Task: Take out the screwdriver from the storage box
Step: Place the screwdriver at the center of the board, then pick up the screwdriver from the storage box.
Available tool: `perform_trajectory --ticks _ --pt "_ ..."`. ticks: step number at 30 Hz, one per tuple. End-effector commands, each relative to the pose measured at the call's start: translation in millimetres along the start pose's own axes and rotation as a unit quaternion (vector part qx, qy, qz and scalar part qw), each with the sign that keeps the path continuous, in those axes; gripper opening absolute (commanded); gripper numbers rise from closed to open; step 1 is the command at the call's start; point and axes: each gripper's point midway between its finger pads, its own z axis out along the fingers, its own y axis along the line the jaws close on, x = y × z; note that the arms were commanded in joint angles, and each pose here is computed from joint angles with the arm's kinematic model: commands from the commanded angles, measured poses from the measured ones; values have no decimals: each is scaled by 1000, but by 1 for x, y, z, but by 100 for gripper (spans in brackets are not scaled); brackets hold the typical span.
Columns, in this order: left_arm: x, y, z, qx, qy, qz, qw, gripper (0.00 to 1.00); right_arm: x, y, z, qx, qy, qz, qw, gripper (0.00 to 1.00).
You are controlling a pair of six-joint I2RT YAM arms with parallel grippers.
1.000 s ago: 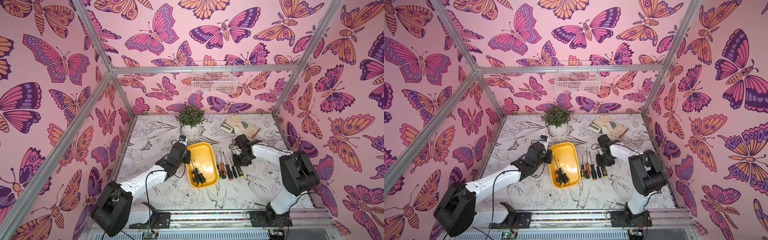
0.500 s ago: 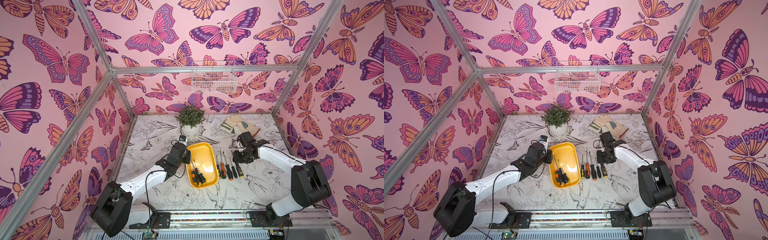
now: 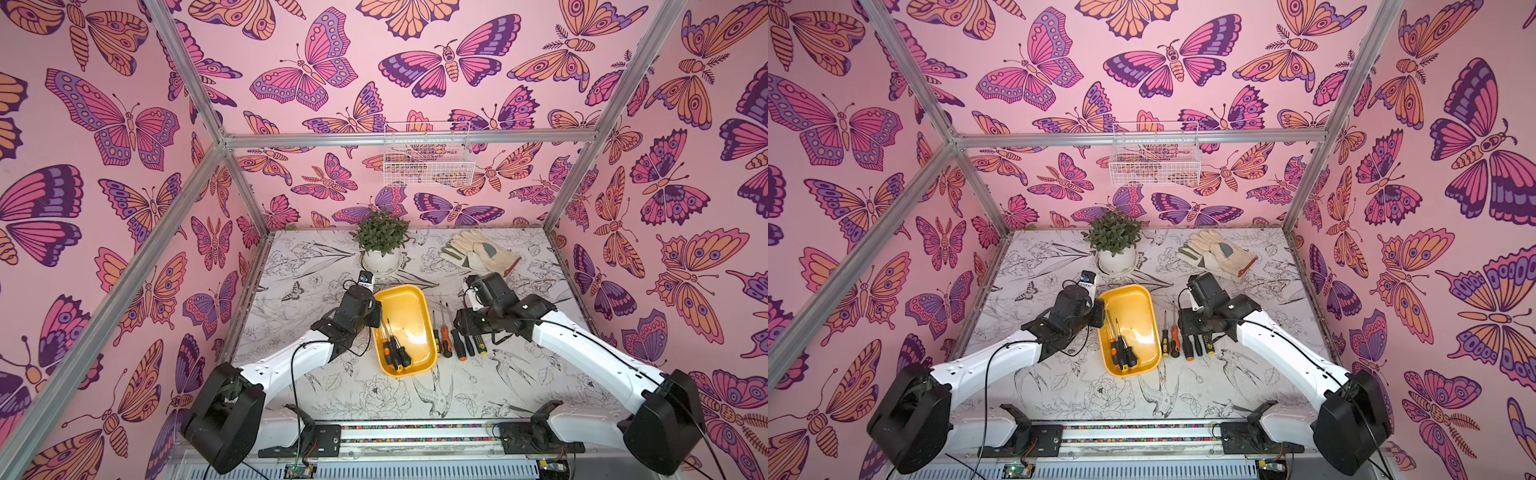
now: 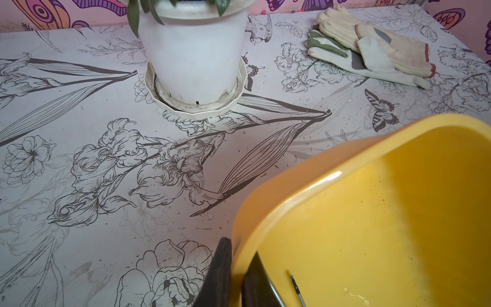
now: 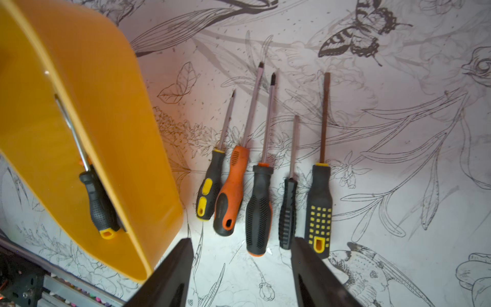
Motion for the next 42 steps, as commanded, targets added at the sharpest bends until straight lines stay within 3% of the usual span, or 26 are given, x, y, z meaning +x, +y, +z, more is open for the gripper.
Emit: perform_trajectory --ticks 1,7,17,28,42 --pt "15 4 -2 -7 19 27 999 0 -7 16 -18 13 -19 -7 1000 64" --pt "13 3 -3 -6 18 25 1000 0 -12 65 -21 -18 -31 -43 998 64" --pt "13 3 -1 -5 19 21 1000 0 0 132 30 -57 13 -86 995 63" --pt "16 4 0 -7 22 18 1000 0 24 143 90 -50 73 -98 991 60" --pt "14 4 -3 -7 17 18 1000 0 39 139 112 -34 108 -106 988 57"
